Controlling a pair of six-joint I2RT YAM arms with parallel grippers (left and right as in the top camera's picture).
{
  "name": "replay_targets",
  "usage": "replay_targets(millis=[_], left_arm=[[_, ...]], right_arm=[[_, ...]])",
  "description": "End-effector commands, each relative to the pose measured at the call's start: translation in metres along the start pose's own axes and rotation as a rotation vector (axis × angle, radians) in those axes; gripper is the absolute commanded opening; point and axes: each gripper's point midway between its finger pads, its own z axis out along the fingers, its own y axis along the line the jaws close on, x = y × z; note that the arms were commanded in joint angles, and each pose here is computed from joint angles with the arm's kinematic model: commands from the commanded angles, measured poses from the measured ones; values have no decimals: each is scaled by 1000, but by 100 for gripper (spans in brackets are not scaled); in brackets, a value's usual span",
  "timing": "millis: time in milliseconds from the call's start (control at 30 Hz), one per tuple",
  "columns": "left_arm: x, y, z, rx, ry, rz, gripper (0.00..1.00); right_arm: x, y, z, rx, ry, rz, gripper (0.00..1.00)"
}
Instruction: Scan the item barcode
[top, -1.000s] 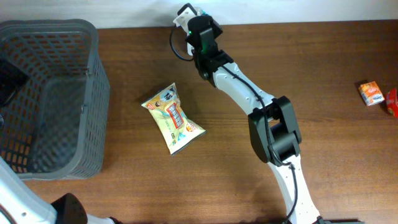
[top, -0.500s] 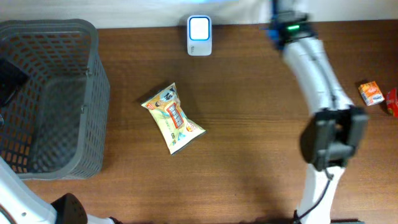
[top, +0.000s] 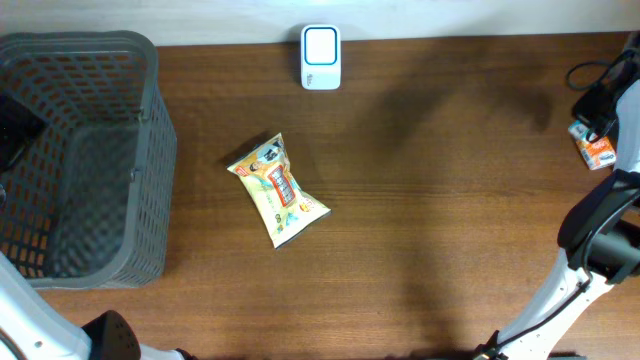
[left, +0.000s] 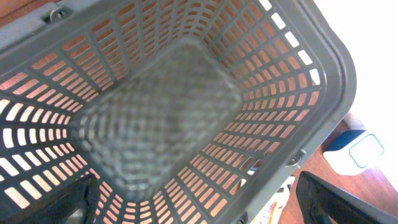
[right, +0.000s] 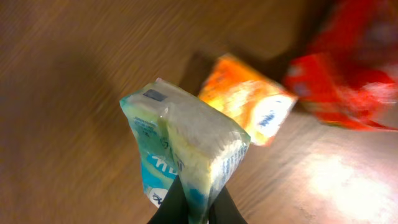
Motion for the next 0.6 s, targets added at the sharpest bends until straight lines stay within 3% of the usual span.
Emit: replay_targets(millis=[0,200,233,267,300,333,367,400,567], left_arm=[[-1,1,1,-2,1,-9,99],[-1,1,1,-2,1,-9,99],[-1,1,1,-2,1,-9,99],[-1,1,1,-2,1,-9,99],[-1,1,1,-2,1,-9,99],[-1,1,1,-2,1,-9,99],[-1,1,1,-2,1,-9,99],[-1,1,1,-2,1,-9,99],[-1,1,1,-2,1,-9,99]], right_arm=[[30,26,19,-138,102,-215,4],[36,-15,38,10,129,-195,13],[35,-24,40,39,131,-188,33],[33,-30,40,52,130,-181,46],[31,-37,41,71,126,-173,72],[31,-42,41,76,129,-164,77],[31,-46,41,78,135,-156,94],[32,-46,41,79,138,-154,98],[29,-15,13,-31,124,-186,99]])
